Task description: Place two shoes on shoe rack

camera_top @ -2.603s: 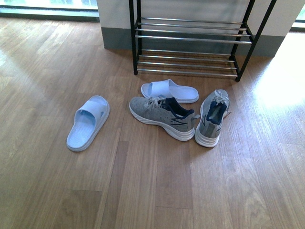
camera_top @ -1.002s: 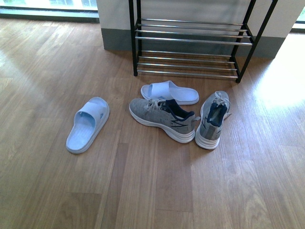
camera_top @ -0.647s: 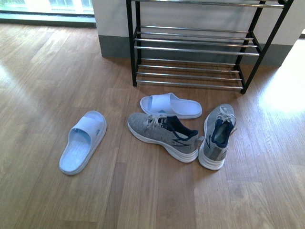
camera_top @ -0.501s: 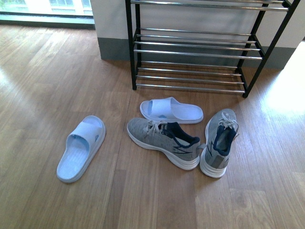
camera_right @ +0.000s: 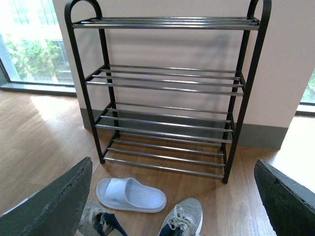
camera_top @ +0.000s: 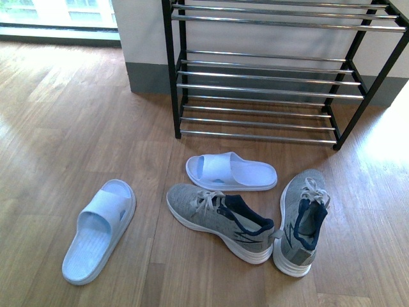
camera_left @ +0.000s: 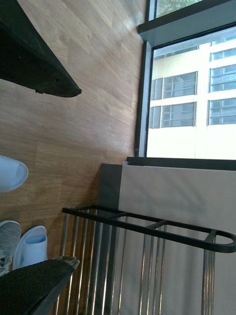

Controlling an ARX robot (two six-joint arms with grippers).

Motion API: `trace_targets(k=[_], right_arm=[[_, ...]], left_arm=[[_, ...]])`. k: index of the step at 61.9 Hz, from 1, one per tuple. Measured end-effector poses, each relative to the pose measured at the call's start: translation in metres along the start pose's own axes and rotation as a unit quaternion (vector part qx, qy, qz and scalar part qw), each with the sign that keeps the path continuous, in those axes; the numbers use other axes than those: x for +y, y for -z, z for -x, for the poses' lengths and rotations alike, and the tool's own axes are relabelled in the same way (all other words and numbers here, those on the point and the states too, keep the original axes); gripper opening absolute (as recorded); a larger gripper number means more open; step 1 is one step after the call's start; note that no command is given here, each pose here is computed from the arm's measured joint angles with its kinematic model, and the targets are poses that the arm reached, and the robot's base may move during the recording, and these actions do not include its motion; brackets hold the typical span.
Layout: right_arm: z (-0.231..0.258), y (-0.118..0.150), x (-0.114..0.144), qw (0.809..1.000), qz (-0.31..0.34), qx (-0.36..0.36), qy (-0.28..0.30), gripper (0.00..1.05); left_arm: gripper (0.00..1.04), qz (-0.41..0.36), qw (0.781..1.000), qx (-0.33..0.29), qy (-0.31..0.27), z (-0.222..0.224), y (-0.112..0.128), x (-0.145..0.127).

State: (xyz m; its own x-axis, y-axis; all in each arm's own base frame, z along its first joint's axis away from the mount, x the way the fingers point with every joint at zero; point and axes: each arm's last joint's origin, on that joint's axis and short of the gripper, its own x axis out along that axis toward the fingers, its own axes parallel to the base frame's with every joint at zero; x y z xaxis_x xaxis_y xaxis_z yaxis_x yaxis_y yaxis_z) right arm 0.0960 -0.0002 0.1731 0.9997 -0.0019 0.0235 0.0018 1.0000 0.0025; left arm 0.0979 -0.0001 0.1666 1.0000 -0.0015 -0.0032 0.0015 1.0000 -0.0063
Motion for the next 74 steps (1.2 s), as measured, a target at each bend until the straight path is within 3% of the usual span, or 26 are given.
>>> trace_targets(k=[9,16,26,33,42,56,74], right_arm=[[0.0,0.0,0.0,1.0,0.0,0.0,0.0,0.95],[-0.007,0.006,-0.002,0.993,-0.035,0.107,0.017,0.95],[-0.041,0.002,-0.003,0.982,-0.063,0.177,0.019,0.95],[-0.084,0.019,-0.004,0.968,-0.065,0.239,0.025,0.95],[-0.132,0.054,-0.006,0.947,-0.062,0.312,0.041,0.95],[-0.181,0.129,-0.004,0.906,-0.046,0.416,0.059,0.95],[-0.223,0.211,-0.011,0.871,-0.023,0.481,0.096,0.95]], left_arm=[[0.95,0.0,1.0,0.0,0.0,0.0,0.0,0.0],[0.95,0.0,1.0,0.0,0.0,0.0,0.0,0.0],[0.95,0.0,1.0,0.0,0.0,0.0,0.0,0.0],[0.95,0.0,1.0,0.0,0.0,0.0,0.0,0.0],[0.95,0.0,1.0,0.0,0.0,0.0,0.0,0.0],[0.95,0.0,1.0,0.0,0.0,0.0,0.0,0.0],[0.95,0.0,1.0,0.0,0.0,0.0,0.0,0.0]])
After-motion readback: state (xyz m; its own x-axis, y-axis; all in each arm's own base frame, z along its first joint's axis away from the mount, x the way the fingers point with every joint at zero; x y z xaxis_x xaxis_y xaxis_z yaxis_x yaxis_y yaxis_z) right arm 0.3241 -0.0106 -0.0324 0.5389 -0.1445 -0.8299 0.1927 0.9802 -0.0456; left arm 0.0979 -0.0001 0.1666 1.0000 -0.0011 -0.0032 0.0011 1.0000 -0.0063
